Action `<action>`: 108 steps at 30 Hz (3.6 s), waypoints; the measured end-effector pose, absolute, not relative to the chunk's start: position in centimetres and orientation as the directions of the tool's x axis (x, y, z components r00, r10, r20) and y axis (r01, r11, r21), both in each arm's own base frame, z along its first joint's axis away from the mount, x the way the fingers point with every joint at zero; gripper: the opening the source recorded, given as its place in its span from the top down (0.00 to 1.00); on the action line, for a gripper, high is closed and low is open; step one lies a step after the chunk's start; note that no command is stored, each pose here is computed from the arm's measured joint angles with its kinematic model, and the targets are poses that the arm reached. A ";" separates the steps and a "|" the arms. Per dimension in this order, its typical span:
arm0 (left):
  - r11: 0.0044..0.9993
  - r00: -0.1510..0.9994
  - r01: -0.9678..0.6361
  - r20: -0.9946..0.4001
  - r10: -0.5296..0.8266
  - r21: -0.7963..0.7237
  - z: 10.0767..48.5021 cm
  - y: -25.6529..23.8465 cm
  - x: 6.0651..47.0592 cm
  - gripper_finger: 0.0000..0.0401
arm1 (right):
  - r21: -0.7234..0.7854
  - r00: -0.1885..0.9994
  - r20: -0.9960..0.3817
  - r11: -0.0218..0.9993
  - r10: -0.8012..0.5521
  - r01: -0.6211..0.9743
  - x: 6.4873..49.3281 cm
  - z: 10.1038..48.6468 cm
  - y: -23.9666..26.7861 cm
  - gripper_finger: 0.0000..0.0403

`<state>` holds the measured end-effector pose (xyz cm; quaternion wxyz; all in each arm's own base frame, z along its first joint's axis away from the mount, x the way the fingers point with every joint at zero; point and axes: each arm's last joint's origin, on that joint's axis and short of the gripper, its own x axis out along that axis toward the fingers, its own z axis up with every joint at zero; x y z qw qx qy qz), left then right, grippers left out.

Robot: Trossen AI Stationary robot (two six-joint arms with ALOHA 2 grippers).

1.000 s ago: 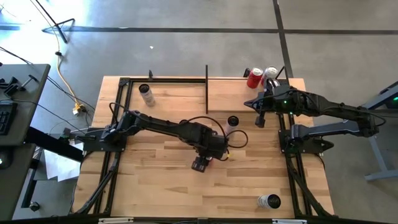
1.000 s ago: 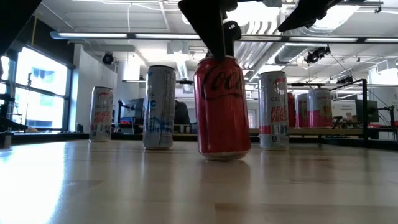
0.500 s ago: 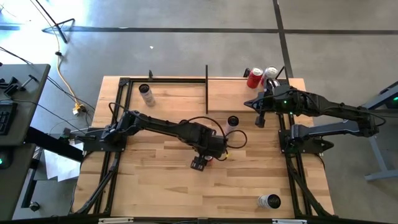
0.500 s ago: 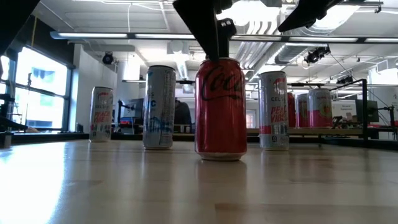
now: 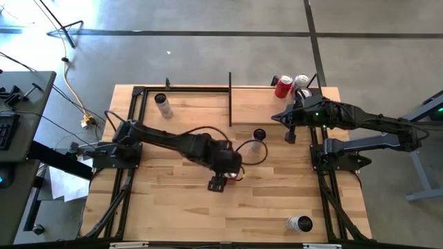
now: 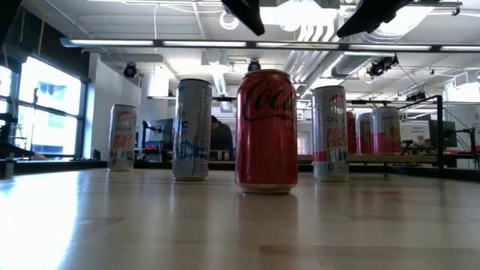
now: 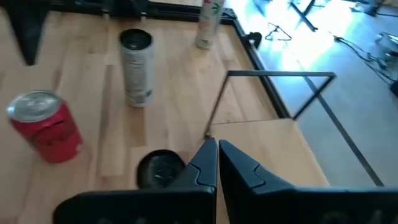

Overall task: Place canned beverage on shelf
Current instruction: Put the red soda can on the shelf aligned with the other red soda can

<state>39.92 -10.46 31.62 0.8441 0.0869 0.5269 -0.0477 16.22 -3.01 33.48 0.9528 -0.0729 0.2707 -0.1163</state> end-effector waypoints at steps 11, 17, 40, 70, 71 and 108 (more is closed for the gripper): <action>0.998 0.641 0.017 -0.765 -0.061 -0.066 27.6 -12.7 33.1 0.27 | -0.212 0.827 -0.524 0.972 -0.204 0.105 17.8 32.8 -0.1 1.00; 0.950 0.754 -0.082 -0.642 -0.137 -0.300 22.8 -13.5 31.0 0.38 | -0.287 0.791 -0.554 0.951 -0.260 0.112 19.2 31.8 0.9 1.00; 0.948 0.870 -0.210 -0.488 0.071 -0.237 16.7 -12.0 31.8 0.99 | -0.239 0.828 -0.530 0.969 -0.184 0.063 19.5 31.8 3.2 1.00; 0.976 0.870 -0.196 -0.475 0.131 -0.090 16.9 -12.2 31.6 1.00 | -0.017 0.486 -0.874 0.999 0.009 -0.049 32.3 30.0 7.5 0.25; 0.977 0.866 -0.194 -0.483 0.130 -0.084 16.8 -12.3 31.5 1.00 | -0.016 0.463 -0.886 0.998 0.014 -0.060 33.0 29.9 7.7 0.23; 0.957 0.919 -0.158 -0.391 0.053 -0.241 14.2 -11.8 28.9 1.00 | 0.015 0.205 -0.978 0.994 0.036 -0.104 39.9 24.8 7.9 0.17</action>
